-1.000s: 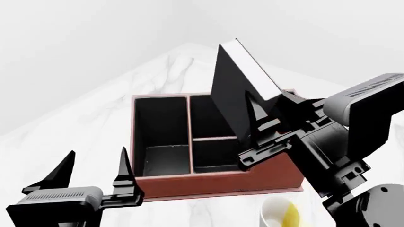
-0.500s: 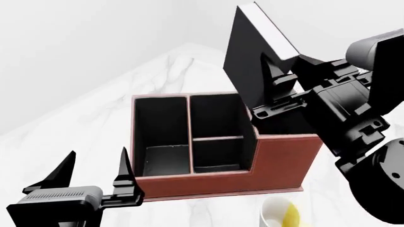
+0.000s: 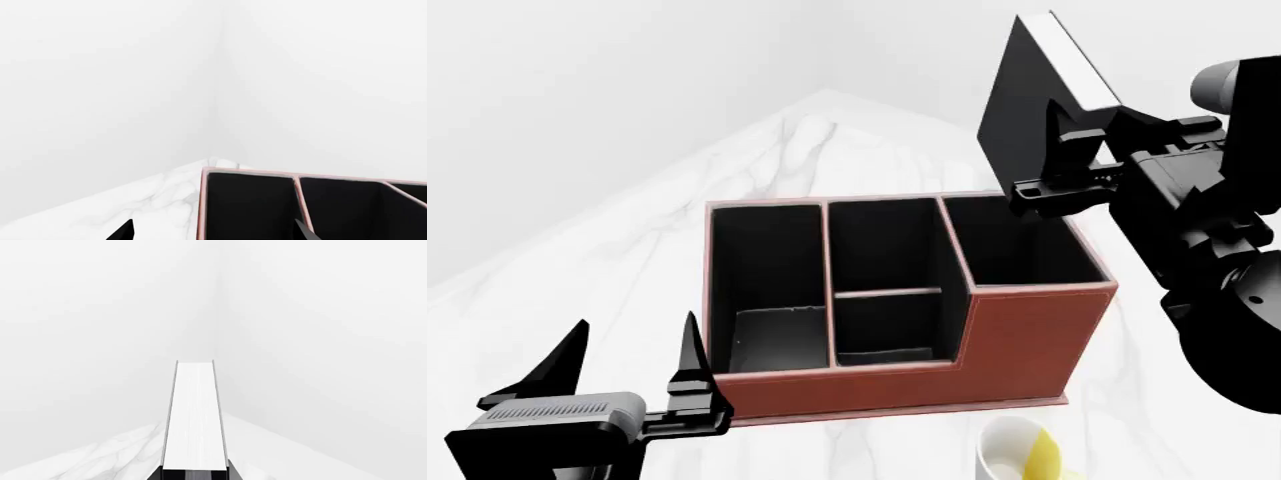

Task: Pick up the book and place it in the right compartment of the caddy.

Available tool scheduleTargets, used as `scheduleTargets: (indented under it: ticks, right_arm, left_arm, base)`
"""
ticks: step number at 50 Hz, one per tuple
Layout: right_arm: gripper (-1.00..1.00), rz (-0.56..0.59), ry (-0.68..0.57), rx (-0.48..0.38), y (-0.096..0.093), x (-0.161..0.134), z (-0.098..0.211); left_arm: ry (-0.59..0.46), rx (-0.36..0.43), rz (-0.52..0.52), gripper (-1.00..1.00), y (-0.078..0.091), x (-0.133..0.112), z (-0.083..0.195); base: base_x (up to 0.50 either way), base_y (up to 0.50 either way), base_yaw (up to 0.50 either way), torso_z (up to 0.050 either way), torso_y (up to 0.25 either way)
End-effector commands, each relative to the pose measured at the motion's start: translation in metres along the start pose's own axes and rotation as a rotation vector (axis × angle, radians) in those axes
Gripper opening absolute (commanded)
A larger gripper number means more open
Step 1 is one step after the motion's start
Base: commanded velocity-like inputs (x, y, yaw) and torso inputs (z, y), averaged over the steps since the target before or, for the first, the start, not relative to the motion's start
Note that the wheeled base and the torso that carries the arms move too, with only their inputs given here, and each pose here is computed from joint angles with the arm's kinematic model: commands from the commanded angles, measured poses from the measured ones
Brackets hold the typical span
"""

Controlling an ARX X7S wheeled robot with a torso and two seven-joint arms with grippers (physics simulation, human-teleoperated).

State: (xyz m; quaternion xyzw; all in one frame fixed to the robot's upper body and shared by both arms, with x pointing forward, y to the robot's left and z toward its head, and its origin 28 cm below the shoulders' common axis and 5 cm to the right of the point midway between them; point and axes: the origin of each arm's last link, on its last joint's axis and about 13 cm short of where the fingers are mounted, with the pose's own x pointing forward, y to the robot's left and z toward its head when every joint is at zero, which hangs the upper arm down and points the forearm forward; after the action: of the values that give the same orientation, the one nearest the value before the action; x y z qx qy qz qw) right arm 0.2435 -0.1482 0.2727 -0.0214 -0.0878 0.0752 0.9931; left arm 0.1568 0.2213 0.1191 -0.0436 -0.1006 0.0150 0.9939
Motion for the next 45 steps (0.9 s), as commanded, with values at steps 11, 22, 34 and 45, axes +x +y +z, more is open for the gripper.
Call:
scheduleTargets:
  ticks: [11,22,34,45]
  right_arm:
    - [-1.0,-0.137,0.03,-0.056,-0.016,0.01,-0.009]
    - [-1.0,-0.126,0.068,-0.05,-0.016,0.016,-0.016]
    - [-1.0,-0.118,0.086,-0.044,-0.017,0.022,-0.021]
    - [-1.0,-0.128,0.11,-0.048,-0.02,0.024,-0.027]
  left_arm:
    - [0.0,-0.001,0.002,1.0,0.0,0.0,0.0]
    - [0.002,-0.003,0.003,1.0,0.0,0.0,-0.001]
    - [0.003,-0.003,0.004,1.0,0.0,0.0,-0.001]
    - [0.004,-0.003,0.003,1.0,0.0,0.001,-0.001]
  base:
    - [0.0,0.0,0.0,0.0,0.001]
    - [0.0,0.0,0.0,0.0,0.002]
    - [0.0,0.0,0.0,0.001,0.002]
    - [0.0,0.0,0.0,0.0,0.002]
